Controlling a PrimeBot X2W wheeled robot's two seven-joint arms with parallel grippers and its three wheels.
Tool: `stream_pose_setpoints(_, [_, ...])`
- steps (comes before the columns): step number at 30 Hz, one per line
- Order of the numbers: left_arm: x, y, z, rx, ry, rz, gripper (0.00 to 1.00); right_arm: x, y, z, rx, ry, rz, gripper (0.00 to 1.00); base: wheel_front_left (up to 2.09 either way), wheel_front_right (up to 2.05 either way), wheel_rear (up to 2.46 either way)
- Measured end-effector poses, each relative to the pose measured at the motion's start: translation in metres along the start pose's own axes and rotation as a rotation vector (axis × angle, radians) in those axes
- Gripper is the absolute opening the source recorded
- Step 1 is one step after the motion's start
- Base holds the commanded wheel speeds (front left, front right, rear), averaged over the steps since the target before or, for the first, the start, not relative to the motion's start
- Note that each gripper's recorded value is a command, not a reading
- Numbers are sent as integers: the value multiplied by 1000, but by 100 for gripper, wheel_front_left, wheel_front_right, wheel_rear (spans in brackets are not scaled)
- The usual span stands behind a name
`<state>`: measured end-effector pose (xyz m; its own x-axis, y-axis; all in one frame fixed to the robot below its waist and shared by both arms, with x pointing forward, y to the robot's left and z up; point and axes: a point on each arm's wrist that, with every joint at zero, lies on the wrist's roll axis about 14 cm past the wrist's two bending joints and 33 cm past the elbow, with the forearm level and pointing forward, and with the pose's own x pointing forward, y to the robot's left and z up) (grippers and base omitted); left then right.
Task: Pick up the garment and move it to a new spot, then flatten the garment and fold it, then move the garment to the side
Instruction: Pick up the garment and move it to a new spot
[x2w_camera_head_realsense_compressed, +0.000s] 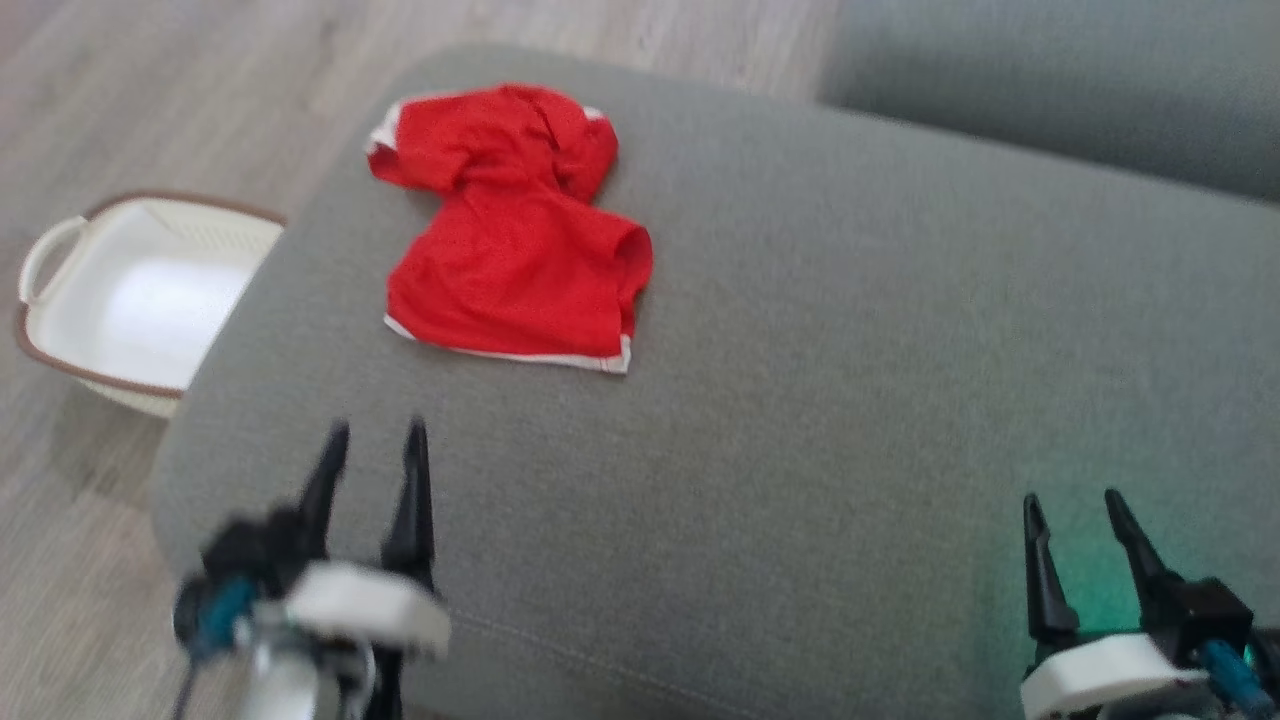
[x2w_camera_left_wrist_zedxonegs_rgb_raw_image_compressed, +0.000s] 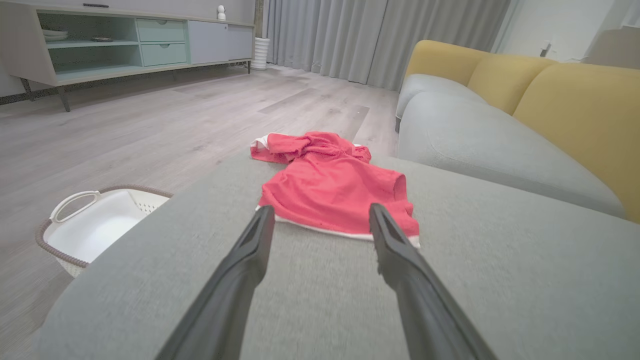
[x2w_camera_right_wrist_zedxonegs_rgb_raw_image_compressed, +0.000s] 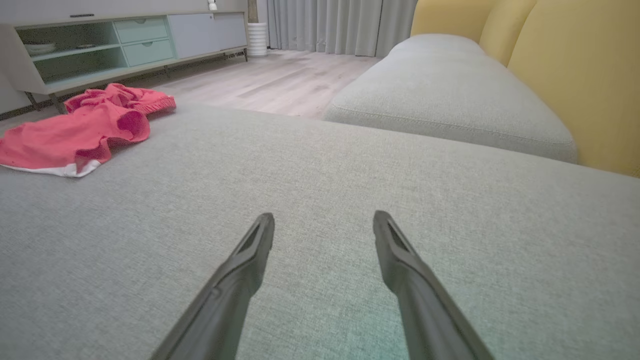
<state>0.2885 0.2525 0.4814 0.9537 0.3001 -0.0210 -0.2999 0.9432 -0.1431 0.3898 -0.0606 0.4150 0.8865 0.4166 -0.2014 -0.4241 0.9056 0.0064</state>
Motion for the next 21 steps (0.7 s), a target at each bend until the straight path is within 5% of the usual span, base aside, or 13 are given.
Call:
stream_pose_setpoints(9, [116, 2, 7, 6, 9, 18, 100, 41, -11, -21, -34, 35, 5, 100, 0, 0, 0])
stream_pose_setpoints(18, [162, -5, -75, 20, 292, 13, 100, 51, -31, -46, -23, 71, -38, 100, 0, 0, 0])
stream_pose_setpoints(19, [163, -6, -85, 17, 327, 13, 88, 51, -34, -46, -24, 70, -49, 100, 0, 0, 0])
stream_pose_setpoints(20, [162, -8, -95, 12, 362, 10, 42, 51, -38, -45, -25, 69, -59, 100, 0, 0, 0])
stream_pose_setpoints(21, [160, -10, -104, 14, 404, 4, 10, 49, -41, -46, -25, 70, -68, 100, 0, 0, 0])
